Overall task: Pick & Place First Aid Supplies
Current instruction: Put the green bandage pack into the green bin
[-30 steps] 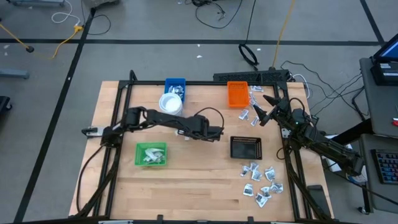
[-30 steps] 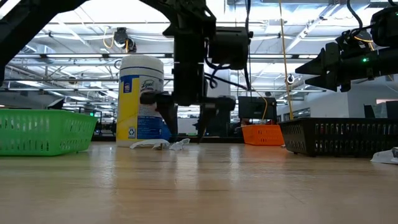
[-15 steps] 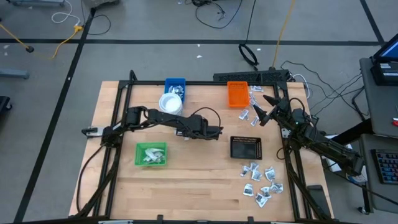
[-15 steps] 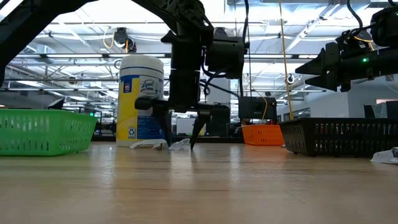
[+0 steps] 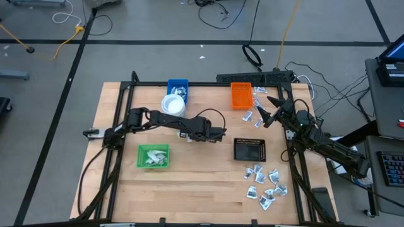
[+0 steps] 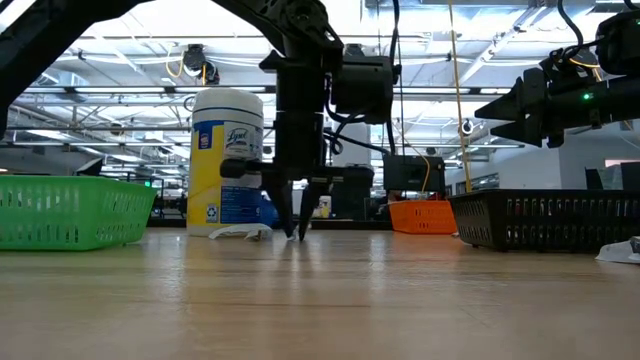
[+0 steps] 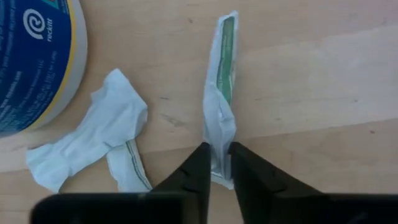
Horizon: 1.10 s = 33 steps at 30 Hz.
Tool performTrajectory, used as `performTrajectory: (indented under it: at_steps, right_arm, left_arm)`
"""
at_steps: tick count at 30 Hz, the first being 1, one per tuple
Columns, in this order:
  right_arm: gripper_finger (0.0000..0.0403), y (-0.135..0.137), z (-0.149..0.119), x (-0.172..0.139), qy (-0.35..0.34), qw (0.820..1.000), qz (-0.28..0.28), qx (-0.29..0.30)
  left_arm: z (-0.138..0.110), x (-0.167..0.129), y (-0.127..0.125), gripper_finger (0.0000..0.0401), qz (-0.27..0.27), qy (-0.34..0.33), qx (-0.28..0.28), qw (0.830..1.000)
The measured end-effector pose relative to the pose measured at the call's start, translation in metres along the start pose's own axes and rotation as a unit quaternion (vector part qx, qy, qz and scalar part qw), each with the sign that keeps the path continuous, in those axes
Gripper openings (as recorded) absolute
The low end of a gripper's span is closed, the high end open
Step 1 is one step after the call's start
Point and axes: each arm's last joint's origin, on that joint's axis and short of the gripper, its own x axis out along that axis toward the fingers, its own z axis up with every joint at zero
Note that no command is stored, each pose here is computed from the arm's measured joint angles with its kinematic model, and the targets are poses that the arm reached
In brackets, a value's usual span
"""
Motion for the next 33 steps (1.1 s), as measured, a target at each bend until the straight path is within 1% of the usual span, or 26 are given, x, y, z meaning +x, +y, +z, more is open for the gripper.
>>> performTrajectory:
  at_steps: [4,5,8,10,13,15,17,21,24,26,28,31,33]
  right_arm:
    - [0.0393,0.0,0.0,0.0,0.0,1.0,0.0,0.0]
    - [0.0393,0.0,0.0,0.0,0.0,1.0,0.0,0.0]
    - [0.0393,0.0,0.0,0.0,0.0,1.0,0.0,0.0]
    - [0.0393,0.0,0.0,0.0,0.0,1.0,0.0,0.0]
    - [0.0393,0.0,0.0,0.0,0.0,1.0,0.0,0.0]
    - [0.0393,0.0,0.0,0.0,0.0,1.0,0.0,0.0]
    - [0.0393,0.0,0.0,0.0,0.0,1.0,0.0,0.0]
    - [0.0393,0.0,0.0,0.0,0.0,1.0,0.0,0.0]
    - [0.0393,0.0,0.0,0.0,0.0,1.0,0.0,0.0]
    - [0.0393,0.0,0.0,0.0,0.0,1.0,0.0,0.0]
    - [0.0393,0.0,0.0,0.0,0.0,1.0,0.0,0.0]
    - [0.0393,0.0,0.0,0.0,0.0,1.0,0.0,0.0]
    - [0.0393,0.0,0.0,0.0,0.0,1.0,0.0,0.0]
  left_arm:
    - [-0.007,-0.004,0.001,0.0014,0.0,0.001,0.027,1.0]
    - [-0.009,-0.006,0.001,0.0008,0.002,0.001,0.033,0.999]
    - [-0.015,-0.015,0.002,0.0009,-0.003,-0.004,0.055,0.998]
    - [-0.018,-0.024,0.002,0.0007,-0.017,-0.008,0.086,0.996]
    - [-0.024,-0.037,0.003,0.0004,-0.031,-0.017,0.163,0.986]
    - [-0.03,-0.045,0.004,0.0006,-0.04,-0.024,0.241,0.969]
    - [-0.036,-0.053,0.006,0.0004,-0.045,-0.03,0.322,0.945]
    - [-0.047,-0.066,0.009,0.0005,-0.051,-0.038,0.458,0.887]
    - [-0.055,-0.076,0.012,0.0004,-0.061,-0.042,0.545,0.835]
    - [-0.059,-0.081,0.013,0.0003,-0.069,-0.043,0.585,0.807]
    - [-0.065,-0.082,0.014,0.0005,-0.074,-0.038,0.611,0.787]
    - [-0.074,-0.083,0.016,0.0003,-0.073,-0.026,0.631,0.772]
    - [-0.079,-0.083,0.02,0.0003,-0.066,-0.022,0.64,0.765]
